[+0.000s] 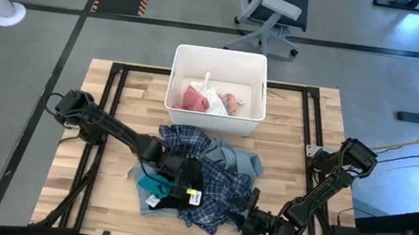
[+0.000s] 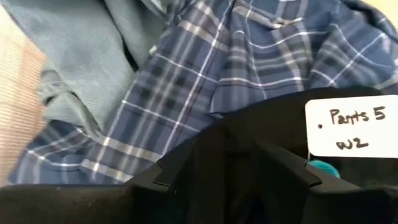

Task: Sort clothes
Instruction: Put the black pants into the white laundry bin

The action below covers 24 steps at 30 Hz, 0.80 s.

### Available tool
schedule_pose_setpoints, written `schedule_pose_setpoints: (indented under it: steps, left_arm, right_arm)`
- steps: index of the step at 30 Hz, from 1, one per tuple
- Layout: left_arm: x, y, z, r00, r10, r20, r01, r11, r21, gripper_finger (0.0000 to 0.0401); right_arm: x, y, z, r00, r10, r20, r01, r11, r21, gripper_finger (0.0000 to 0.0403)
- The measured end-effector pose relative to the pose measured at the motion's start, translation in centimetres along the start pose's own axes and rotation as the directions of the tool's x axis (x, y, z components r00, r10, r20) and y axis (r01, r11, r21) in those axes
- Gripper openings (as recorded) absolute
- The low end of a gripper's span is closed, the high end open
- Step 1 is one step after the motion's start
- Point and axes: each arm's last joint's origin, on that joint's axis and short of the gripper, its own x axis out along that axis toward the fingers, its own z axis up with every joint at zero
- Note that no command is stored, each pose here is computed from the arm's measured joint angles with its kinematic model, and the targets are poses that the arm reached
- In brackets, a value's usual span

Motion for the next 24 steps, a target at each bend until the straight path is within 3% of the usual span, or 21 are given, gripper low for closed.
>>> schedule_pose_setpoints:
  steps: [14,18,24]
  left_arm:
    - [2.6,-0.2,-0.8,0.997,-0.001,-0.078,0.005,0.999,0.04,0.0143]
    - [2.7,-0.2,-0.8,0.997,-0.001,-0.076,0.005,0.998,0.061,0.0111]
    - [2.6,-0.3,-0.8,0.997,-0.003,-0.075,0.009,0.997,0.08,0.0031]
  right_arm:
    - [0.0,0.0,0.0,1.0,0.01,0.001,-0.01,1.0,0.002,0.0232]
    - [0.0,0.0,0.0,1.0,0.01,0.001,-0.01,1.0,0.002,0.0232]
    - [0.0,0.0,0.0,1.0,0.01,0.001,-0.01,1.0,0.001,0.0232]
